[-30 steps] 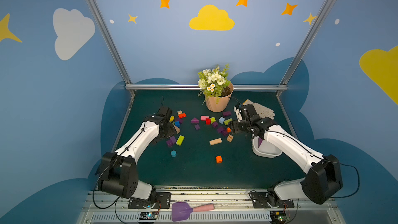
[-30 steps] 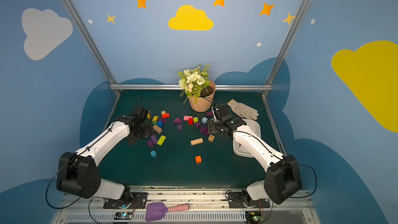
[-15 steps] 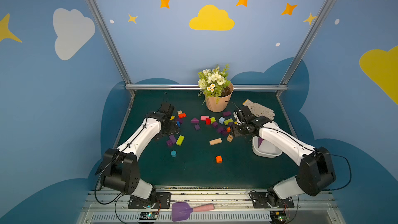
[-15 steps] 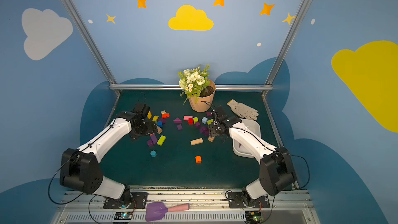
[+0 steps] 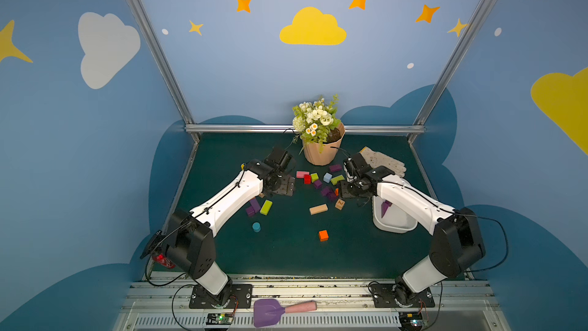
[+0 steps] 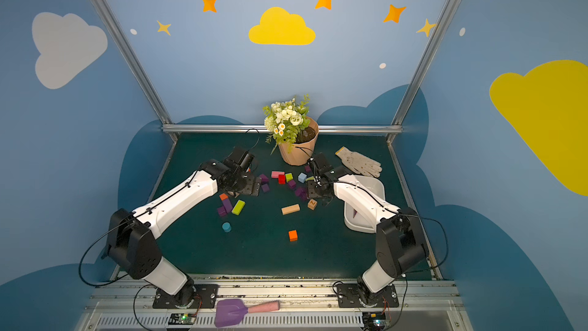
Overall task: Pick purple bricks into the storage bin
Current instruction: Adjust the building block at the center of the board.
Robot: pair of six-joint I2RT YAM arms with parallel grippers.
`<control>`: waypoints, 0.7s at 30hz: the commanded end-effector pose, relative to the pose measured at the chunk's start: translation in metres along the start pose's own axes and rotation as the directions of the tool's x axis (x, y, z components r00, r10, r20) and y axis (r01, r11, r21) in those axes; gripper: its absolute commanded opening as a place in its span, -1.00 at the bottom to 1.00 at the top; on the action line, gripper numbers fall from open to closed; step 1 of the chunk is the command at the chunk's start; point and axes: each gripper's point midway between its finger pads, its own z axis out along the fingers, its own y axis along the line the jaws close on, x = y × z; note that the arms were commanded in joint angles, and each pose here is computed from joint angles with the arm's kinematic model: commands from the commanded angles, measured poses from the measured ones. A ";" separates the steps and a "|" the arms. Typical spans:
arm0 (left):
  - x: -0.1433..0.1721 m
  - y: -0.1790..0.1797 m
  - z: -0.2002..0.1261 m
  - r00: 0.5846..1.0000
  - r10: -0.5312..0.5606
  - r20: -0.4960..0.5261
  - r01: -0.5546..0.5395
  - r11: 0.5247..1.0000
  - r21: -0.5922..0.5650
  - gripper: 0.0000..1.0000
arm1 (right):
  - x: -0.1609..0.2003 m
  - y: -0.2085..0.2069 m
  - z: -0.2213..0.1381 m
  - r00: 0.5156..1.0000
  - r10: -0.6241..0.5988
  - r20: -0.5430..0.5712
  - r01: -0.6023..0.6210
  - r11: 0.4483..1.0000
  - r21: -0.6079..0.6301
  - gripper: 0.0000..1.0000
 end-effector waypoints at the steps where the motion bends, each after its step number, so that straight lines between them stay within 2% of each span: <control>1: 0.003 -0.018 -0.003 0.994 0.097 0.043 -0.102 0.987 0.124 1.00 | 0.000 0.007 0.000 0.998 0.053 -0.034 -0.053 0.999 0.000 0.22; 6: 0.013 -0.034 -0.004 0.986 0.143 0.085 -0.159 0.958 0.238 1.00 | -0.002 0.016 0.001 0.994 0.103 -0.026 -0.103 0.994 0.020 0.23; 10: 0.015 -0.034 -0.007 0.986 0.143 0.088 -0.160 0.956 0.246 1.00 | -0.002 0.021 0.008 0.987 0.158 -0.032 -0.158 0.987 0.027 0.17; 21: 0.007 -0.031 -0.027 0.977 0.111 0.181 -0.157 0.953 0.260 1.00 | -0.003 0.037 0.025 0.992 0.112 -0.058 -0.109 0.993 0.053 0.07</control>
